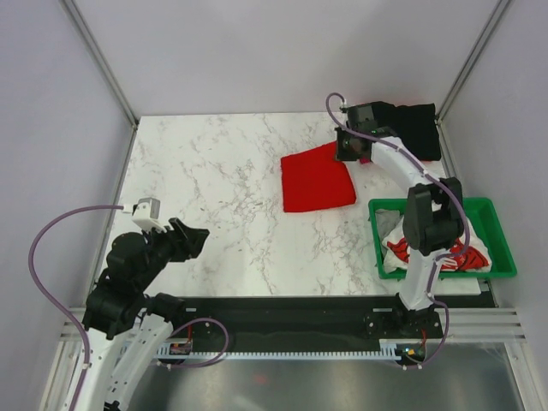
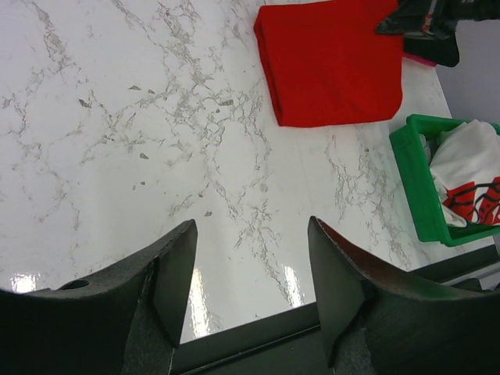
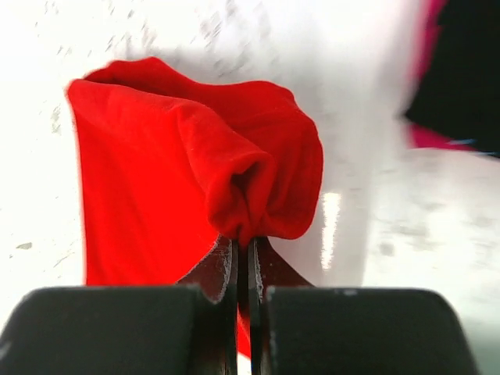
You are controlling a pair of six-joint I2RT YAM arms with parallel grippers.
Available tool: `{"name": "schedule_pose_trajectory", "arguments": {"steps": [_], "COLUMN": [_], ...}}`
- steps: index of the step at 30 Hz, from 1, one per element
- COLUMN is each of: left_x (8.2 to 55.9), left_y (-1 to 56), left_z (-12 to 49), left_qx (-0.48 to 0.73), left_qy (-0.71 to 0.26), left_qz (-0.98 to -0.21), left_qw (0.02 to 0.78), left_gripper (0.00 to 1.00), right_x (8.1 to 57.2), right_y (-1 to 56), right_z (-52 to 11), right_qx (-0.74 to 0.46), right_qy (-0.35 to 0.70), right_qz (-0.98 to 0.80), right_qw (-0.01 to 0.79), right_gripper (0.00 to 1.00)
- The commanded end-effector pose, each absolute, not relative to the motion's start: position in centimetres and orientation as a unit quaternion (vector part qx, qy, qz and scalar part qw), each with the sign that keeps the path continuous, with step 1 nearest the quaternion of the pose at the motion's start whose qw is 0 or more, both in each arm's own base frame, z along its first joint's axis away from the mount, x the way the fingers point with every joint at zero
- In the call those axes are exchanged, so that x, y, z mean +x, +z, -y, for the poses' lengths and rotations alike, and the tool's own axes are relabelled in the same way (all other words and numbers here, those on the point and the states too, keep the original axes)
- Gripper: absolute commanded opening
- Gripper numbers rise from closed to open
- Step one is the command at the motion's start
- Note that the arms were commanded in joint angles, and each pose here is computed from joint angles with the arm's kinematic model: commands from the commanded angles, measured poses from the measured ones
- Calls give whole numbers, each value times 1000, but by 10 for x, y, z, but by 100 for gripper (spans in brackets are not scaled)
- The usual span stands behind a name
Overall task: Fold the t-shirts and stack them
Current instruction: Neatly place the folded tshirt to the corner
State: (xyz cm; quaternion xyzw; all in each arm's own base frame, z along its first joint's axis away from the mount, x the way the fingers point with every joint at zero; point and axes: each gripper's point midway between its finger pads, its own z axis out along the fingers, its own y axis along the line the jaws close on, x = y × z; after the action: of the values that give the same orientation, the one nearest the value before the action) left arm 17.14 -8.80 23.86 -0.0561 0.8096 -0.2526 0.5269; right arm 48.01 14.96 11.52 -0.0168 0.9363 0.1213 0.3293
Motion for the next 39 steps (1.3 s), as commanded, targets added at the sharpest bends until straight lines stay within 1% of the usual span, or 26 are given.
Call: {"name": "schedule_pose_trajectory", "arguments": {"steps": [1,11,16,23,29,34,39], "left_x": [178,181,182,183,185,185,186], "left_y": [246,243,244,243,240,237,235], "left_z": [83,79,77,76,79,82,83], "left_qx": [-78,-88,-92,-94,-91,-86,-85], "left_qy": [-251,-243,-242,-240,-242,-245,-244], "left_qz": [-796,-798,-798,-799,-805,-810,-816], "left_qw": [546,544,544,543,534,526,518], "left_gripper": [66,66,66,66,65,64,62], "right_x": [486,519,533,543,552,565,581], "right_y": [177,280,309,346,354,341,325], "right_z": [-99,-66,-51,-33,-17,-1,2], "right_qx": [-25,-23,-24,-17,-14,-10,-27], "right_qy": [6,-66,-85,-85,-81,-69,-58], "right_qz": [-923,-875,-857,-834,-827,-834,-839], "right_qw": [384,480,507,544,555,548,541], "right_gripper": [0,0,0,0,0,0,0]}}
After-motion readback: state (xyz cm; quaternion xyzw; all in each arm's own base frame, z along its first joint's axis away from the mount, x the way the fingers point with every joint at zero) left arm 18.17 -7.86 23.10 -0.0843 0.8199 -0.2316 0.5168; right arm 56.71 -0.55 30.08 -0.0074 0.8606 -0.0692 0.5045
